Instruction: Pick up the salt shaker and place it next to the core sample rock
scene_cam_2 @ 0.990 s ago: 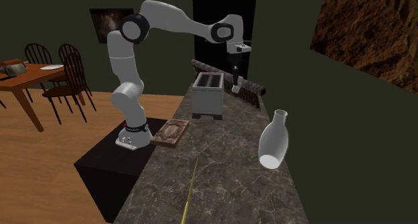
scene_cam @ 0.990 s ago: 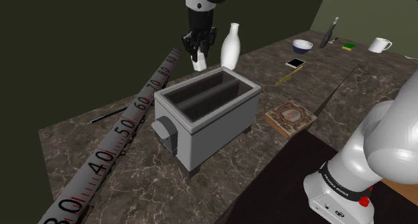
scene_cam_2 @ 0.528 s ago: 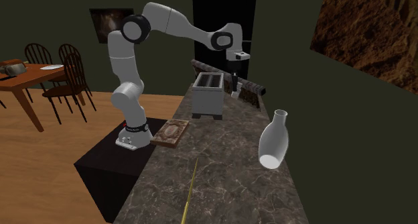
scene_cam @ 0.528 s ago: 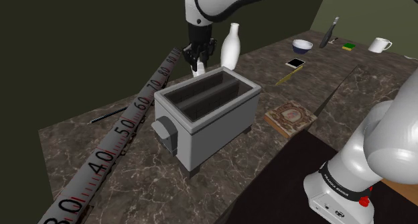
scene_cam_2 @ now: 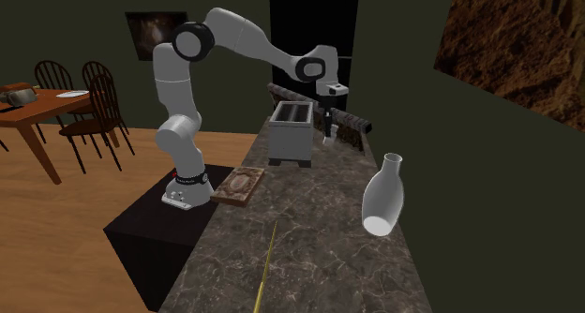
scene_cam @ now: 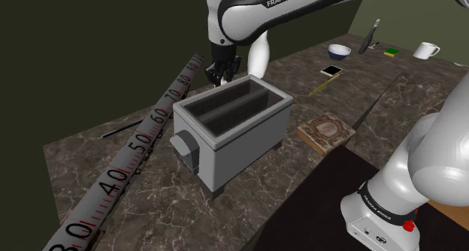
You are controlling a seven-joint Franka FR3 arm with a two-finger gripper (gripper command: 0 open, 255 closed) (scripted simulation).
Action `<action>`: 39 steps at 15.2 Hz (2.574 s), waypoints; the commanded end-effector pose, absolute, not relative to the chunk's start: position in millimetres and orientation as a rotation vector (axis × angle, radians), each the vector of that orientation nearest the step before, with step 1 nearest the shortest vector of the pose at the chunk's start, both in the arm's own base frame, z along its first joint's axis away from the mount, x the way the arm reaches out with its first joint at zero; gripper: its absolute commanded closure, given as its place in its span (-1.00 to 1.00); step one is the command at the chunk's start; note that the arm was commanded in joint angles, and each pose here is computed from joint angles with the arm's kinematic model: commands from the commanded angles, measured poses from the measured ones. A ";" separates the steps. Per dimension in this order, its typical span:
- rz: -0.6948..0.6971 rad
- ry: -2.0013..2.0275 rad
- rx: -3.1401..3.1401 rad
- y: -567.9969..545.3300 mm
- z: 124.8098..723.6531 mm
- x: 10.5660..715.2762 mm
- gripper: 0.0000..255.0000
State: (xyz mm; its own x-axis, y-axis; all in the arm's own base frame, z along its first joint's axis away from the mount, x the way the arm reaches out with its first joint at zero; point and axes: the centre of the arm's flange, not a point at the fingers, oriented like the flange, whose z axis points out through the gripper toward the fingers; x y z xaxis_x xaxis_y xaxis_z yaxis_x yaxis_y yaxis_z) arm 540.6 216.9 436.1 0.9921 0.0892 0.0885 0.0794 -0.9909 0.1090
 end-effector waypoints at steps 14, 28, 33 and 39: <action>0.142 0.129 3.030 215.8 359.4 540.8 1.00; 0.142 0.129 3.030 217.2 372.4 539.5 -1.00; 0.142 0.129 3.030 220.9 408.9 535.8 -1.00; 0.142 0.129 3.030 220.9 408.9 535.9 -1.00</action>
State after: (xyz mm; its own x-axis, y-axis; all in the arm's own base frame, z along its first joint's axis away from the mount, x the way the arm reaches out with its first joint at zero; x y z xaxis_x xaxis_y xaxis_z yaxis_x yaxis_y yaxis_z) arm 535.9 220.9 408.8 0.9920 0.0893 0.0889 0.0794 -0.9909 0.1088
